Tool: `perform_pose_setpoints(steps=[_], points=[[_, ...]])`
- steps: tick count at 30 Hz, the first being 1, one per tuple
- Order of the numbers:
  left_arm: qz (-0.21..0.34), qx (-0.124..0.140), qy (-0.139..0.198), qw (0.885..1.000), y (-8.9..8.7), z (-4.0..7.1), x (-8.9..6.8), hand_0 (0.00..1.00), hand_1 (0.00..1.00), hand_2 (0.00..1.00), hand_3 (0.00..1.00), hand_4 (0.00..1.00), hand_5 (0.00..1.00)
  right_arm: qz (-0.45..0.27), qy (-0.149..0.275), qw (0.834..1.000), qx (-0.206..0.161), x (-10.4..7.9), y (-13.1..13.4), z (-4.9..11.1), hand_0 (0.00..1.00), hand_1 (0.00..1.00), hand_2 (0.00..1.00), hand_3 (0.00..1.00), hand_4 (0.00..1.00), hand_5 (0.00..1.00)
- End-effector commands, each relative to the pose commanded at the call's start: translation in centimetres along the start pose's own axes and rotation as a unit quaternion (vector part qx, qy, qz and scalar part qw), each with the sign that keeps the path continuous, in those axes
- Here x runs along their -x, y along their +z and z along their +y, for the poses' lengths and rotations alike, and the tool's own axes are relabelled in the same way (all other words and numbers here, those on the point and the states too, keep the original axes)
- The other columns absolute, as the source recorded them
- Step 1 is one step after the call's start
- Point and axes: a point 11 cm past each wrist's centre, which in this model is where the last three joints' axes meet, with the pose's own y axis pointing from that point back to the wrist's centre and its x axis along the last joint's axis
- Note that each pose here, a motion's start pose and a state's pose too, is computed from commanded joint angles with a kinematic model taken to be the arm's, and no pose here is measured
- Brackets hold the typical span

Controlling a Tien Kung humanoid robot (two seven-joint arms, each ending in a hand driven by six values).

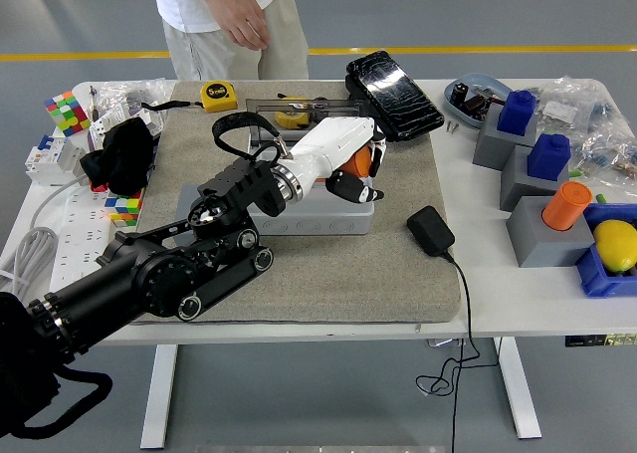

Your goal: Fetch the battery,place it into the box,close the lid of the box

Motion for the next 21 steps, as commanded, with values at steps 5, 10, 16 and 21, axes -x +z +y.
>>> perform_pose_setpoints(steps=[5,10,16,21], points=[[-0.02,-0.019,-0.005,1.0,-1.4,-0.1,0.1,0.215,0.183,0.196,0.259,0.998,0.085,0.001,0.0,1.0,0.001,0.0,0.1,0.0,0.584,0.595,0.571,0.545,0.923,0.482],[-0.033,-0.022,-0.007,0.999,-2.1,-0.4,0.1,0.22,0.187,0.197,0.261,0.998,0.085,0.002,0.001,1.0,0.003,0.0,0.2,0.0,0.583,0.595,0.57,0.545,0.923,0.482],[-0.042,-0.019,-0.003,0.999,-2.4,-0.5,-0.1,0.273,0.294,0.293,0.392,0.998,0.083,0.003,-0.001,1.0,0.0,0.1,0.0,0.0,0.583,0.595,0.571,0.545,0.922,0.485],[-0.049,-0.017,-0.003,0.999,-2.5,-0.5,-0.1,0.273,0.294,0.293,0.392,0.998,0.083,0.004,-0.002,1.0,-0.001,0.2,-0.1,0.0,0.583,0.595,0.571,0.545,0.922,0.485]])
